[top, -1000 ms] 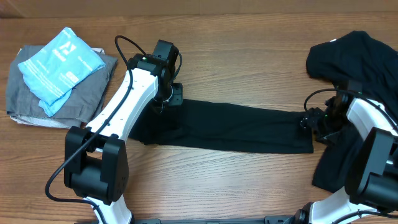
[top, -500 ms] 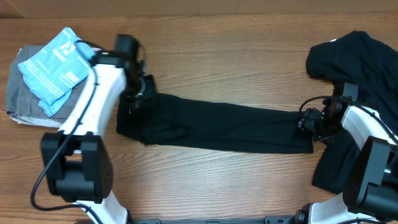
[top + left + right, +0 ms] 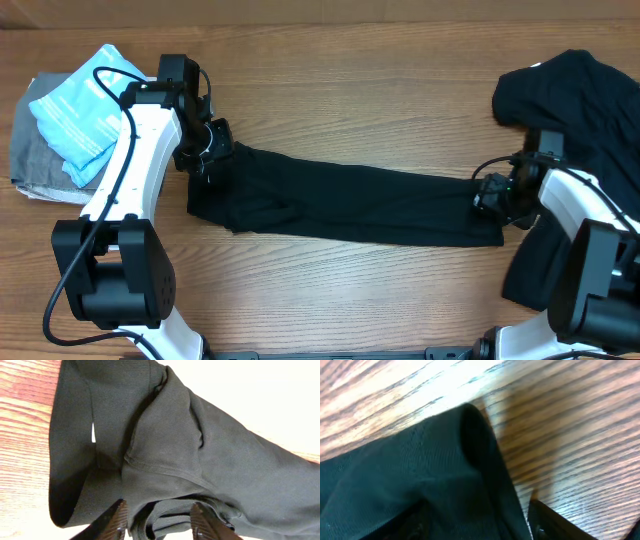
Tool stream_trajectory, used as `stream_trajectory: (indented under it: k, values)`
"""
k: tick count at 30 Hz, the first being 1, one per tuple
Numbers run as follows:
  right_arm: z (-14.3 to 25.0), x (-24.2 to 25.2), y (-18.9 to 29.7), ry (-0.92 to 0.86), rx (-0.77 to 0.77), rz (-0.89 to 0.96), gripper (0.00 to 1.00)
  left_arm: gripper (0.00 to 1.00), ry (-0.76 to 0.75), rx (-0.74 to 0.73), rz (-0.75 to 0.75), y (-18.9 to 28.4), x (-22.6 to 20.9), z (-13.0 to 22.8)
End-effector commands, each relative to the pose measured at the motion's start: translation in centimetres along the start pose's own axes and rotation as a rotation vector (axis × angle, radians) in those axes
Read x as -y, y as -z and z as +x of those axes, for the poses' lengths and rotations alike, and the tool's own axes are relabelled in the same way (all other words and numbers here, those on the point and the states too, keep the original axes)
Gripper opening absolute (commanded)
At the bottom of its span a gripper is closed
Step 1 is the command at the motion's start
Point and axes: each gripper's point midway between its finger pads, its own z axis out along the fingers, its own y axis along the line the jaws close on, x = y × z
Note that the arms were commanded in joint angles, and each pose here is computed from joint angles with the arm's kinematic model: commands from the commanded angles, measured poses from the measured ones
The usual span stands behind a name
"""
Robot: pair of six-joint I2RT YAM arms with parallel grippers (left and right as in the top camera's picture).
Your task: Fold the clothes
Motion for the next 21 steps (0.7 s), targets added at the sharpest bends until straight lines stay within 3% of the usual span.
stream_trajectory:
  k: [1, 6, 9, 10, 13, 14, 15, 21]
  values:
    - [3.8, -0.5, -2.9, 0.057, -0.121, 0.024, 0.67, 0.52, 0.015, 0.033, -0.015, 1.0, -0.8, -0.3]
    - [4.0, -0.3, -3.0, 0.067, -0.121, 0.055, 0.47, 0.57, 0.018, 0.034, -0.021, 1.0, -1.0, -0.3]
    - [4.2, -0.2, -3.0, 0.064, -0.126, 0.056, 0.2, 0.61, 0.017, 0.035, -0.022, 1.0, -1.0, -0.3]
    - [4.2, -0.2, -3.0, 0.049, -0.128, 0.058, 0.06, 0.65, 0.017, 0.035, -0.022, 1.0, -1.0, -0.3]
    - [4.2, -0.3, -3.0, 0.039, -0.127, 0.054, 0.04, 0.73, 0.018, 0.04, -0.041, 1.0, -1.3, -0.4]
    - [4.0, -0.3, -2.9, 0.038, -0.123, 0.053, 0.04, 0.8, 0.017, 0.042, -0.049, 1.0, -1.5, -0.5]
    - [3.5, -0.3, -2.6, 0.033, -0.118, 0.052, 0.04, 0.98, 0.018, 0.046, -0.059, 1.0, -1.6, -0.5]
    - [0.0, 0.8, 0.5, -0.073, -0.09, 0.065, 0.04, 1.0, 0.018, 0.048, -0.065, 1.0, -1.7, -0.6]
